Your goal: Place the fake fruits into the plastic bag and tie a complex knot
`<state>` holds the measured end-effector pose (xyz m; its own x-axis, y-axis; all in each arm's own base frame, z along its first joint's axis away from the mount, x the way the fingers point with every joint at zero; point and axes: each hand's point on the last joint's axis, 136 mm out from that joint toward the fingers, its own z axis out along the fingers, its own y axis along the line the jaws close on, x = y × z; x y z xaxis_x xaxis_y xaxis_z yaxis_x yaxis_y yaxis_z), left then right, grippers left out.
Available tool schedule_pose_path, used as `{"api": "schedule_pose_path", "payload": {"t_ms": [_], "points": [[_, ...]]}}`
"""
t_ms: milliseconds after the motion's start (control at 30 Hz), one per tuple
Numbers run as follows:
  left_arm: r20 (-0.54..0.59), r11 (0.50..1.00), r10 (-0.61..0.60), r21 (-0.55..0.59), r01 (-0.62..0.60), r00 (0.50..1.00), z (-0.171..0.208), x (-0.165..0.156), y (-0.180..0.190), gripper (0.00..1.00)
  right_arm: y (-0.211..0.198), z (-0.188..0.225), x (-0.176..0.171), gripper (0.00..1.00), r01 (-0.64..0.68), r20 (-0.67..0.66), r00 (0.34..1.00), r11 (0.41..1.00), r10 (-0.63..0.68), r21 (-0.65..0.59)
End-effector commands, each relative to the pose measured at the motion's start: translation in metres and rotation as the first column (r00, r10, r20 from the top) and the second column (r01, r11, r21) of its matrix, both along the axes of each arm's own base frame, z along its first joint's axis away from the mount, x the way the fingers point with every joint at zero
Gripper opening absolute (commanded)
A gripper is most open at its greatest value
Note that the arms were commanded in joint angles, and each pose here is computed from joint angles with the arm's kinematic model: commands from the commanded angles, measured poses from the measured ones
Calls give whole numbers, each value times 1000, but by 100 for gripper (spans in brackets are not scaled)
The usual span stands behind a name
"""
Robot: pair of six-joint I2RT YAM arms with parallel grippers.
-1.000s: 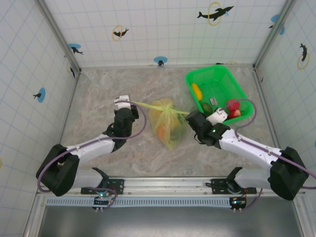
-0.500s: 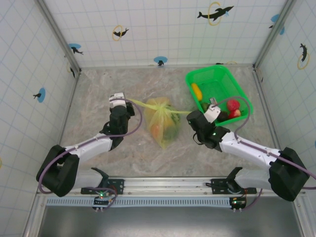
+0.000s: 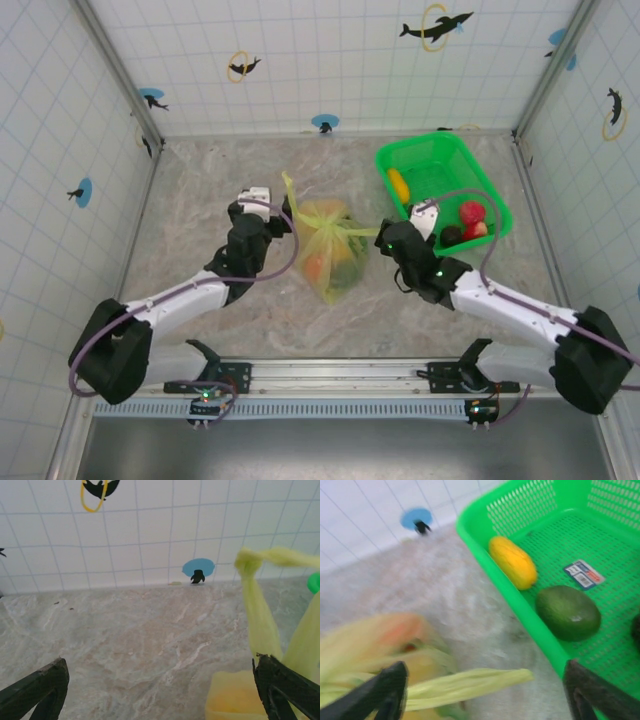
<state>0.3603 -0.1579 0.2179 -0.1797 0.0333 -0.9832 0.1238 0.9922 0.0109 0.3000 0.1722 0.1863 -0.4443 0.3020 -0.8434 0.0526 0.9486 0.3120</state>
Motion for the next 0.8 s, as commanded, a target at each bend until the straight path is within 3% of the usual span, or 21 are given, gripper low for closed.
{"api": "schedule_pose_path", "payload": {"t_ms": [0,167,367,500,600,700,767], "points": [[-10,995,54,-79,-55,998,24,-10,14,98,5,38,-6,100,-127,139,982,992,130,-26],[-20,986,10,-169,-13,1000,25,-43,27,98,-16,47,-20,100,-175,130,973,977,190,-119],[-13,992,11,-127,-12,1000,26,-67,45,98,-53,20,-43,100,-191,19,979,953,201,-235],[36,995,-95,-12,95,995,19,-81,41,98,-71,-27,-65,99,-238,-109,971,920,215,-311],[23,990,-93,108,90,995,7,-83,46,98,-86,-50,-74,100,-218,-168,971,920,171,-324],[11,972,-156,178,152,988,-7,-82,38,98,-89,-65,-74,100,-211,-201,967,935,157,-285],[10,970,-184,164,179,983,-13,-80,35,98,-85,-77,-72,99,-209,-233,961,946,151,-247]]}}
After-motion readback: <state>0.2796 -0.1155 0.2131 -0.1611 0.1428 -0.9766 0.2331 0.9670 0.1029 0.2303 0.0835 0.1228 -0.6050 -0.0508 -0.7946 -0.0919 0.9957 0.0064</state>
